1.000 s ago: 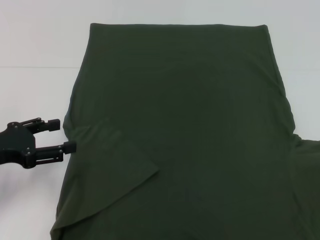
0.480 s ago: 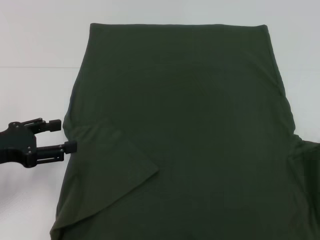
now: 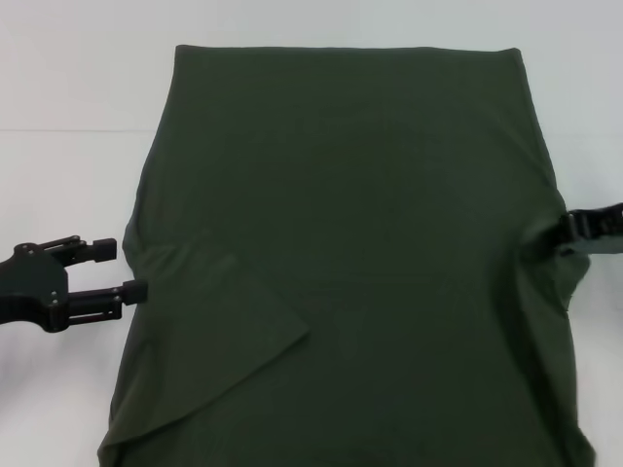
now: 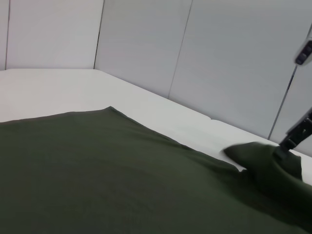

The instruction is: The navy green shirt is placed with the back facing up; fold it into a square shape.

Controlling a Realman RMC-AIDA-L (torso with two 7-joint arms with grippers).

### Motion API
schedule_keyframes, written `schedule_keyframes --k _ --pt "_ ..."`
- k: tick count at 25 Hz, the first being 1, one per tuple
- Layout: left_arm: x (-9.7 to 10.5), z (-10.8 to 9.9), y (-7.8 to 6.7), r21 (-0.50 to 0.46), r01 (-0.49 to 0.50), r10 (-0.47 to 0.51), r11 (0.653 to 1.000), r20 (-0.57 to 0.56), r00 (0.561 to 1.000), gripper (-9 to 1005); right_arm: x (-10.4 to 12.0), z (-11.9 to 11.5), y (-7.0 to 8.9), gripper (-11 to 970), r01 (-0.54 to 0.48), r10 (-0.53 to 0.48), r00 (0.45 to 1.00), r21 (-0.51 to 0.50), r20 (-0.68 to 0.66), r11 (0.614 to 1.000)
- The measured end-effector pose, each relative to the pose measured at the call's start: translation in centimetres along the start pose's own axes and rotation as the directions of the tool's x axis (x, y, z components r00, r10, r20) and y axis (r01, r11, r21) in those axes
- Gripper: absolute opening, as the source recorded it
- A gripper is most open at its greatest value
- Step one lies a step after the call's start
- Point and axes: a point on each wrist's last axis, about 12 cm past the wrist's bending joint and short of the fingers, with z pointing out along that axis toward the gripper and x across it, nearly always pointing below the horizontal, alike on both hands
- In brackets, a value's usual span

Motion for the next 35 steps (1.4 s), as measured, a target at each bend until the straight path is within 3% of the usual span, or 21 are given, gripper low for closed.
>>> schedule_keyframes --k 7,10,15,18,21,24,28,30,31,35 --pt "0.0 -0.1 0.1 -0.006 -0.004 0.004 1.0 -0.003 1.0 842 -0.4 0.8 1.2 74 0.038 -0.037 0.999 -0.058 0.016 0.998" --pt "0.0 -0.1 0.1 -0.009 -0.002 0.002 1.0 -0.003 1.0 842 0.1 0.7 1.1 277 0.04 -0.034 0.998 -0.105 0.056 0.994" --pt "0.0 -0.1 0.1 -0.011 0.054 -0.054 0.998 0.005 0.999 842 1.6 0.0 0.3 514 0.093 -0.055 0.983 -0.211 0.176 0.973" --pt "-0.2 -0.1 0.2 -0.006 0.126 -0.126 0.992 0.009 0.992 842 3.6 -0.3 -0.8 640 0.188 -0.108 0.95 -0.262 0.291 0.947" --pt "-0.4 -0.2 0.3 0.003 0.229 -0.229 0.973 0.0 0.973 841 6.2 -0.4 -2.0 767 0.309 -0.201 0.902 -0.249 0.382 0.918" --pt "-0.5 -0.9 0.5 0.006 0.38 -0.38 0.925 -0.029 0.925 841 9.4 0.0 -3.0 811 0.441 -0.309 0.832 -0.213 0.46 0.872" --pt "-0.1 -1.9 0.4 -0.007 0.574 -0.571 0.819 -0.113 0.814 841 12.7 0.5 -3.6 869 0.556 -0.405 0.737 -0.144 0.541 0.819" --pt "0.3 -2.3 0.3 -0.038 0.646 -0.642 0.762 -0.165 0.748 841 13.7 1.1 -3.6 898 0.592 -0.446 0.696 -0.098 0.563 0.8" --pt "0.5 -2.5 0.3 -0.074 0.692 -0.69 0.718 -0.201 0.695 841 14.2 1.4 -3.6 912 0.609 -0.468 0.677 -0.074 0.568 0.79" --pt "1.1 -3.0 0.5 -0.2 0.761 -0.779 0.617 -0.296 0.553 842 15.7 3.0 -3.2 924 0.684 -0.564 0.612 -0.014 0.554 0.729"
